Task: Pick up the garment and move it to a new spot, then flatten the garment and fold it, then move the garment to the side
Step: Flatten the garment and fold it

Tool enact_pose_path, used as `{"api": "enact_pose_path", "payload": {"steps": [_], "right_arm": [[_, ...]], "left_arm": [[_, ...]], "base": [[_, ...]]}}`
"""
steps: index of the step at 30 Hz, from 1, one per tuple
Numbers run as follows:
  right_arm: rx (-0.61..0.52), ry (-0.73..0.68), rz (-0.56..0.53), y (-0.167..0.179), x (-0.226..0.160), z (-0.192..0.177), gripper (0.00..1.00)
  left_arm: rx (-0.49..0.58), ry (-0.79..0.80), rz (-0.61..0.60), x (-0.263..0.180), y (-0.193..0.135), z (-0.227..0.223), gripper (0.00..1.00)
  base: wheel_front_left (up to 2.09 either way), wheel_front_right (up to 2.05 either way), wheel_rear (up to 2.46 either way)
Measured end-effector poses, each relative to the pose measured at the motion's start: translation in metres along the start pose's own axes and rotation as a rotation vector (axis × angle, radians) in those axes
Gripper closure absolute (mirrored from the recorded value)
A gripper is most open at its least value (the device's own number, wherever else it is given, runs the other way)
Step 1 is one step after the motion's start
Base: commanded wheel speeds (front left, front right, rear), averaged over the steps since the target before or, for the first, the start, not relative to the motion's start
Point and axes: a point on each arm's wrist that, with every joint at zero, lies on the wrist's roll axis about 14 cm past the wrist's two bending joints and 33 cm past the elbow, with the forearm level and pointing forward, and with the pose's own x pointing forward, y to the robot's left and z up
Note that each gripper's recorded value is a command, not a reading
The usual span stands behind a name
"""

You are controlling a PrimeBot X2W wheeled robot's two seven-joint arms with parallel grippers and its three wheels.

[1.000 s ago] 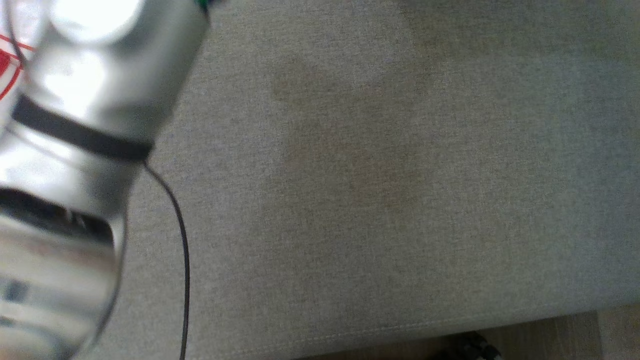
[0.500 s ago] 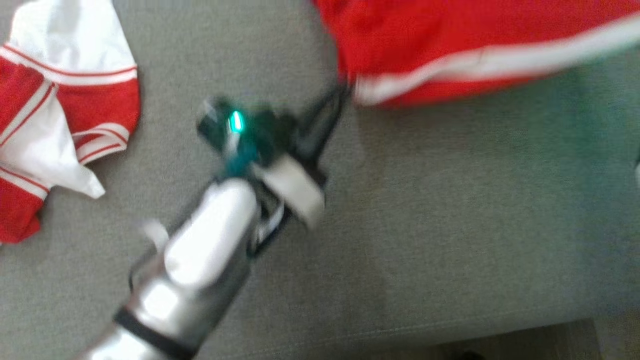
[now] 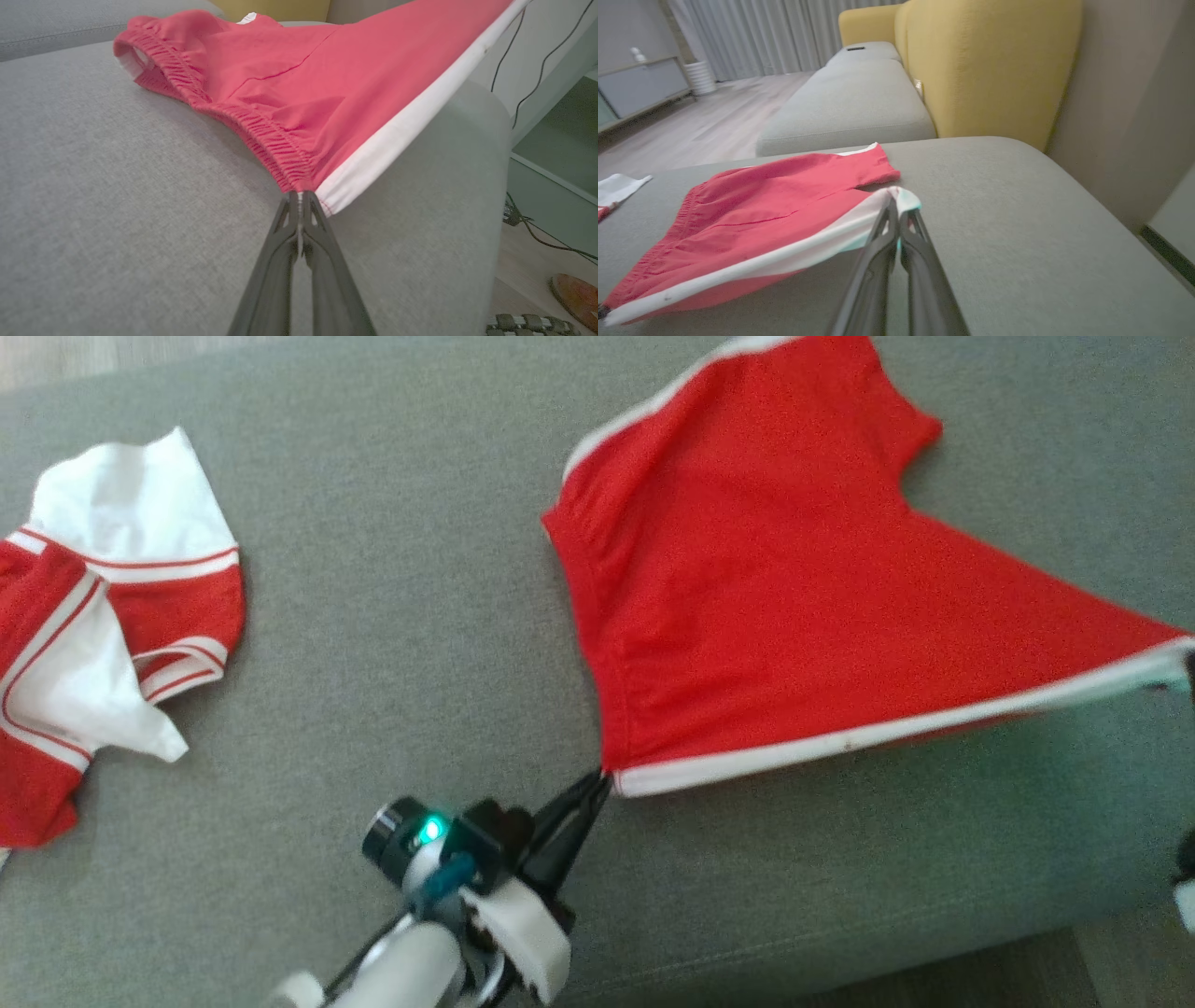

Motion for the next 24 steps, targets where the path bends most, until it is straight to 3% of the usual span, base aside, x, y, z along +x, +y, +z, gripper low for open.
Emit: {"api": "enact_pose_path", "payload": {"steps": [5,10,12,18,24], "right_arm": [[-0.043,0.024,-0.044,-0.007,-0.033,0.009,1.0],[-0.112,0.055,-0.023,-0.001,-0.028,0.016,1.0],[-0.186,0.09,0.004,-0.001,-0.012,0.019,1.0],[-0.265,0.158,-0.007,-0.01,0.043,0.028,1.0],[-0.342,0.226,0.027,-0.003,0.111,0.033,1.0]], "left_arm": [[-0.019,-0.025,0.005,-0.018,-0.013,0.005,1.0],[-0.084,-0.107,0.047,-0.023,-0.01,0.03,1.0],[-0.126,-0.15,0.052,-0.018,-0.006,0.049,1.0],[-0.199,-0.258,0.042,0.01,0.017,0.103,1.0],[-0.288,-0.224,0.093,0.033,0.061,0.102,1.0]], "base": [[0.0,0.0,0.0],[0.0,0.0,0.0],[0.0,0.0,0.0],[0.0,0.0,0.0],[0.0,0.0,0.0]]}}
